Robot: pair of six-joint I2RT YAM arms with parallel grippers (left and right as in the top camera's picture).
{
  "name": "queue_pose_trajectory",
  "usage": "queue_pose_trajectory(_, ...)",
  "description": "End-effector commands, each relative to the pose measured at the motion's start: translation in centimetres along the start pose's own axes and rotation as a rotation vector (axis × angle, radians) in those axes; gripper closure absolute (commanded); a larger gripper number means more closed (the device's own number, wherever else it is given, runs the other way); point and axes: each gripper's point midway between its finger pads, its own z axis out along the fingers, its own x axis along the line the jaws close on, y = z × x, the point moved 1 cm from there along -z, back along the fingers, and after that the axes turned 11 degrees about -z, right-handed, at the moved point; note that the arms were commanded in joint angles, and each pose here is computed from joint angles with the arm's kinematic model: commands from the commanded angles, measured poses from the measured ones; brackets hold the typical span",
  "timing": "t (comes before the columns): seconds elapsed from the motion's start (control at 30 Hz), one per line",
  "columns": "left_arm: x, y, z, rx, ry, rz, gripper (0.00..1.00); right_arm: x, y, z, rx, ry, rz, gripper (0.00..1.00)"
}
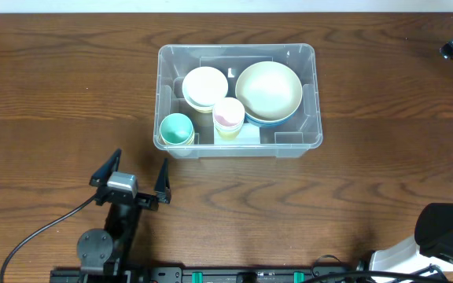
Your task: Pack container
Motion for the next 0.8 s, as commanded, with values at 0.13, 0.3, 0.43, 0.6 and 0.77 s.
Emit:
queue_pose_trajectory(0.13, 0.6, -2.8, 0.3, 0.051, -0.001, 0.07, 0.02, -0.4, 0.1, 0.1, -0.001, -0.011, 0.019, 0.01)
queue_pose_trajectory(0.3, 1.5, -5.0, 0.3, 0.114, 0.029, 0.079, 0.02, -0.4, 0.1, 0.1, -0.001, -0.011, 0.019, 0.01)
queue_pose_trajectory(0.43, 2.5, -6.1, 0.1, 0.164, 0.07, 0.067, 0.02, -0.4, 0.0, 0.1, 0.0, -0.011, 0.019, 0.01)
queue_pose_trajectory(0.6, 2.5, -6.0, 0.1, 0.159, 0.072, 0.069, 0.02, -0.4, 0.0, 0.1, 0.0, -0.011, 0.019, 0.01)
queue_pose_trajectory(0.77, 1.8, -6.2, 0.2, 0.165, 0.042, 0.07, 0.02, -0.4, 0.1, 0.1, -0.001, -0.011, 0.019, 0.01)
